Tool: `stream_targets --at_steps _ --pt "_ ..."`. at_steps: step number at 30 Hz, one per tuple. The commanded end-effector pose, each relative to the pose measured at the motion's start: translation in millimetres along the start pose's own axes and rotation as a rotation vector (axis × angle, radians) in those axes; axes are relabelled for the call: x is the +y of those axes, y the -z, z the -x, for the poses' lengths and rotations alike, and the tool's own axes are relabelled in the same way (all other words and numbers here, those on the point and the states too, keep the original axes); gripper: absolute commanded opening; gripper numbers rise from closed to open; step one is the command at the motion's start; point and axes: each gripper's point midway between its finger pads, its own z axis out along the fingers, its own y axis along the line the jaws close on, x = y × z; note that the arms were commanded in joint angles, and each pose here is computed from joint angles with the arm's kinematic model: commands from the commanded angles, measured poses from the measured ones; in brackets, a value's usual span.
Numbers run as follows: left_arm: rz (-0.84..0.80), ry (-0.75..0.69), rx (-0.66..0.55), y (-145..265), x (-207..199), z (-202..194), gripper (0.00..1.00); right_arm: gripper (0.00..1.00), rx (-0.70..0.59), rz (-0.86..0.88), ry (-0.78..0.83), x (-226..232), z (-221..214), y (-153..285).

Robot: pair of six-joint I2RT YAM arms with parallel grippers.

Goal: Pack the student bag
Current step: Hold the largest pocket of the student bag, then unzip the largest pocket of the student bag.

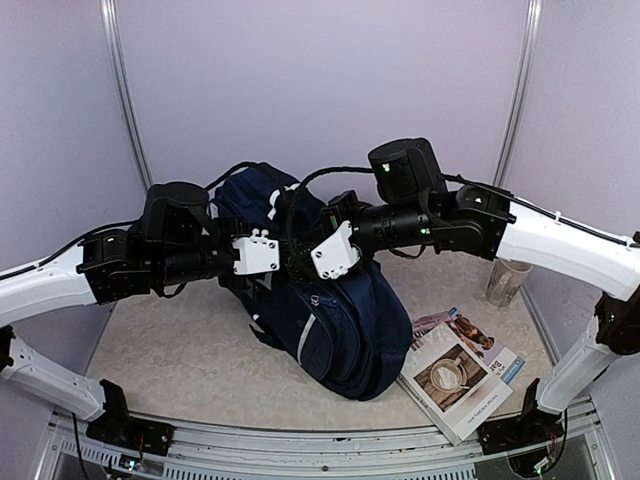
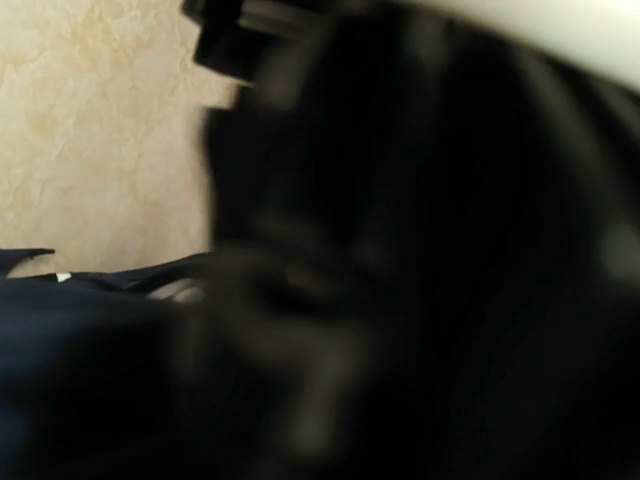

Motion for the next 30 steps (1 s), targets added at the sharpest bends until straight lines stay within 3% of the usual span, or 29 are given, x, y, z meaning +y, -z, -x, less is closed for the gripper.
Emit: stream_targets --at_steps 1,2,8,17,25,30 --pt "0.032 0.055 0.011 2.3 14.0 -7.2 0.05 0.0 -0.087 -0.273 0.035 -68.8 33.4 44.4" --pt "0.047 0.087 0.015 4.6 18.4 -11.6 0.0 0.0 -0.079 -0.292 0.033 -70.6 32.0 47.3" --pt "0.141 0.272 0.05 19.0 38.4 -27.7 0.0 0.0 0.02 -0.431 0.039 -82.2 15.1 65.6" --pt "0.345 0.605 0.172 56.0 78.6 -71.4 0.0 0.0 0.229 -0.554 -0.018 -63.4 -31.6 93.5" --pt "0.448 0.837 -0.045 113.5 110.6 -57.3 0.0 0.0 0.276 -0.675 -0.176 -48.3 -76.1 129.6" --pt "0.383 0.938 -0.204 123.5 89.4 -45.1 0.0 0.0 0.264 -0.723 -0.201 -58.8 -81.6 134.0"
